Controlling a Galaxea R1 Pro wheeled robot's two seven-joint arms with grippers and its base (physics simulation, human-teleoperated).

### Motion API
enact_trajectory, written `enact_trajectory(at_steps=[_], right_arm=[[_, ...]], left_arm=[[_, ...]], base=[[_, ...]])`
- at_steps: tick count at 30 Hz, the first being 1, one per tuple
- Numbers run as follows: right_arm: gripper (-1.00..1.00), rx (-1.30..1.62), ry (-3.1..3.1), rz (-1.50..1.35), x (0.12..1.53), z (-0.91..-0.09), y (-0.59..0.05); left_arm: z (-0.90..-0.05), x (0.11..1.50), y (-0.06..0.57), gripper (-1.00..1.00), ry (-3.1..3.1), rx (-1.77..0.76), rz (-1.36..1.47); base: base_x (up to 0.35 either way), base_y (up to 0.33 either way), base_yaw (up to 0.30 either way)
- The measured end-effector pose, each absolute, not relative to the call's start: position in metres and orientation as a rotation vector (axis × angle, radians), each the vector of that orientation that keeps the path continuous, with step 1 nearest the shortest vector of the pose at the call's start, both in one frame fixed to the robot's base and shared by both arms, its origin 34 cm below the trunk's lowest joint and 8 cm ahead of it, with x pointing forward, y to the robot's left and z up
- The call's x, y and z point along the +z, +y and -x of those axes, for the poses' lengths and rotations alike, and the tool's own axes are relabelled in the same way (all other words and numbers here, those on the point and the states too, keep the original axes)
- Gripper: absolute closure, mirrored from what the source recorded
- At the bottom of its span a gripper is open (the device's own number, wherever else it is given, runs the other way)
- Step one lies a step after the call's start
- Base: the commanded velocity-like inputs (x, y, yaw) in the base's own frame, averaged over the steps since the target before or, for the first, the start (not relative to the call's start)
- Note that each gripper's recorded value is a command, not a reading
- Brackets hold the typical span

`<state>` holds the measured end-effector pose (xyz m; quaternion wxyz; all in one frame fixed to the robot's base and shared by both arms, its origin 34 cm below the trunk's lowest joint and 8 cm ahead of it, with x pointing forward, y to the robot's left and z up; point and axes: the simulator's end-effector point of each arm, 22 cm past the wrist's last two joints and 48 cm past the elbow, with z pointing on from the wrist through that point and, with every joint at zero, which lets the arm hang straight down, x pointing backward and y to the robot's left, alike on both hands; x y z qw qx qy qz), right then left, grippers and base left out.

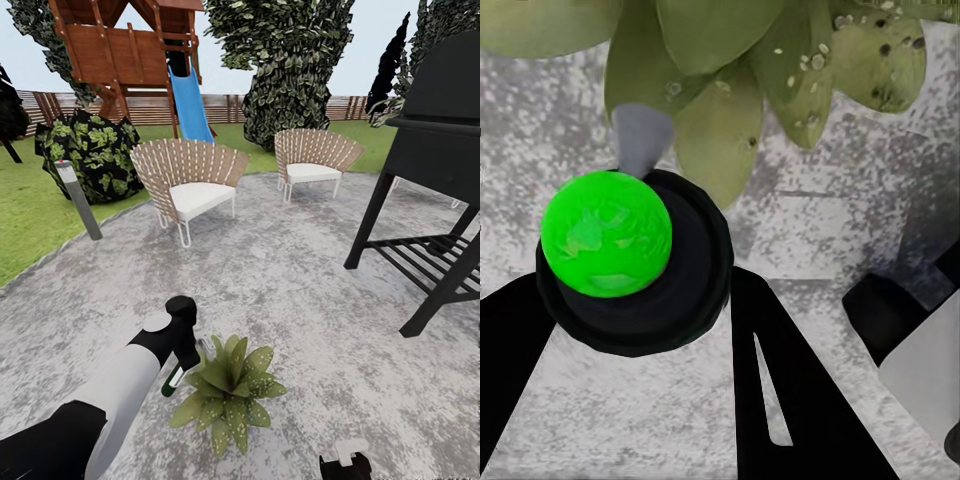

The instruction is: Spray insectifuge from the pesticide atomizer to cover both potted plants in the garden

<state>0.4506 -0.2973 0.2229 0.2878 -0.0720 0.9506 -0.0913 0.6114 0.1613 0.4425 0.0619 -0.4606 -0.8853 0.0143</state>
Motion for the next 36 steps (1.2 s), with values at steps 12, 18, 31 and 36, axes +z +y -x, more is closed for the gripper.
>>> enact_trajectory(at_steps=[12,18,31,36], right_arm=[[-1.0,-0.243,2.539,0.193,0.223,-0.451,-0.297],[-1.0,-0.243,2.539,0.193,0.223,-0.451,-0.297],[-1.0,-0.243,2.539,0.193,0.223,-0.451,-0.297],[-1.0,-0.243,2.539,0.193,0.223,-0.451,-0.297]], left_arm=[[-0.612,0.443,0.162,1.0,-2.68,0.039,1.389],[-0.612,0.442,0.162,1.0,-2.681,0.039,1.387],[-0.623,0.451,0.161,1.0,-2.719,0.039,1.381],[-0.622,0.451,0.16,1.0,-2.73,0.061,1.367]], base=[[0.121,0.067,-0.142],[0.007,0.002,-0.058],[0.0,0.0,-0.066],[0.0,0.0,0.0]])
